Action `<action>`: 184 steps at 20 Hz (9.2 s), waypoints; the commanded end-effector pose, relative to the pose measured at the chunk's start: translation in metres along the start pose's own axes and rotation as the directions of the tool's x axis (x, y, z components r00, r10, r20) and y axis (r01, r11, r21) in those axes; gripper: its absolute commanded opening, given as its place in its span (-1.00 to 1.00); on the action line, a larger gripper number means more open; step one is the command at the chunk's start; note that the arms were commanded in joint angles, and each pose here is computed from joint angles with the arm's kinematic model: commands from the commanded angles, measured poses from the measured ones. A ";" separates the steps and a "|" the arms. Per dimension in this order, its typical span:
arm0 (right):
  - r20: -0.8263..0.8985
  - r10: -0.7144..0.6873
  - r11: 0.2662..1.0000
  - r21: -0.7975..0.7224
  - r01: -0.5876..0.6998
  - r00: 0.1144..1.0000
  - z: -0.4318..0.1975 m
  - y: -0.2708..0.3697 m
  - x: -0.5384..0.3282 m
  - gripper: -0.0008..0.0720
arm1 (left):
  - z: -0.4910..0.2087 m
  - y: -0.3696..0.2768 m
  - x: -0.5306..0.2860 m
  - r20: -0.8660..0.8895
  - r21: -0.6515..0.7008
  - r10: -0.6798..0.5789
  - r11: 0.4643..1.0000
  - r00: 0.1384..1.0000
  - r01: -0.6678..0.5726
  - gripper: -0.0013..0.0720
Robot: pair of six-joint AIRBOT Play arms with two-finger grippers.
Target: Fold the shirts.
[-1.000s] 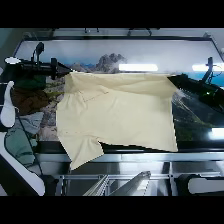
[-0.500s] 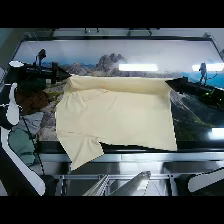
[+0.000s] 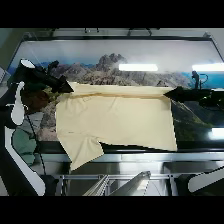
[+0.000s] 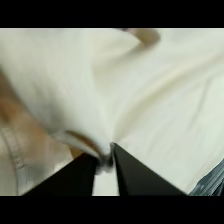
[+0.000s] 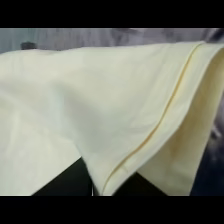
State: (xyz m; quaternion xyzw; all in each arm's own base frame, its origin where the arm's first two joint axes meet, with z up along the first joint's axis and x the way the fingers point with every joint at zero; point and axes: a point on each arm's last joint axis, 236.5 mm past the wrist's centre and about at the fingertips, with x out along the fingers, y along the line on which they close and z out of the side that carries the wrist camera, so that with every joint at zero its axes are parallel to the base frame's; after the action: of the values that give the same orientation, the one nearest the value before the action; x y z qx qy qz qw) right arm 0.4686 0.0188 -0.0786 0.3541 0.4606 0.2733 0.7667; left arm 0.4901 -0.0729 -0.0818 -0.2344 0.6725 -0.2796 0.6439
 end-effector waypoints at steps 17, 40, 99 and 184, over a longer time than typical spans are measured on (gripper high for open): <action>-0.505 -0.227 0.830 0.347 0.437 0.832 -0.254 -0.008 -0.107 0.27 | -0.190 0.001 -0.080 0.061 -0.240 0.046 0.970 0.997 -0.030 -0.17; -0.423 -0.175 0.888 0.322 0.328 0.889 -0.251 0.009 -0.063 -0.92 | -0.293 0.033 0.036 -0.111 -0.323 0.150 0.929 0.982 -0.178 -0.16; -0.024 -0.303 0.952 0.030 0.303 0.953 0.009 -0.030 -0.071 0.79 | 0.008 -0.026 -0.074 0.125 0.011 0.067 0.998 0.990 -0.069 0.98; -0.336 -0.104 0.990 0.059 0.131 0.936 -0.095 0.132 0.212 0.57 | -0.047 -0.190 -0.099 0.152 0.310 -0.058 0.951 0.987 0.009 -0.91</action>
State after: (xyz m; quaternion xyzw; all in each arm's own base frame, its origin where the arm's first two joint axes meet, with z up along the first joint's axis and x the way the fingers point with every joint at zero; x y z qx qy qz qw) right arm 0.4580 0.2705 -0.1062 0.2981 0.6215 0.2581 0.6769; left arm 0.4406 -0.1423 0.1204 -0.1689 0.5654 -0.3688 0.7181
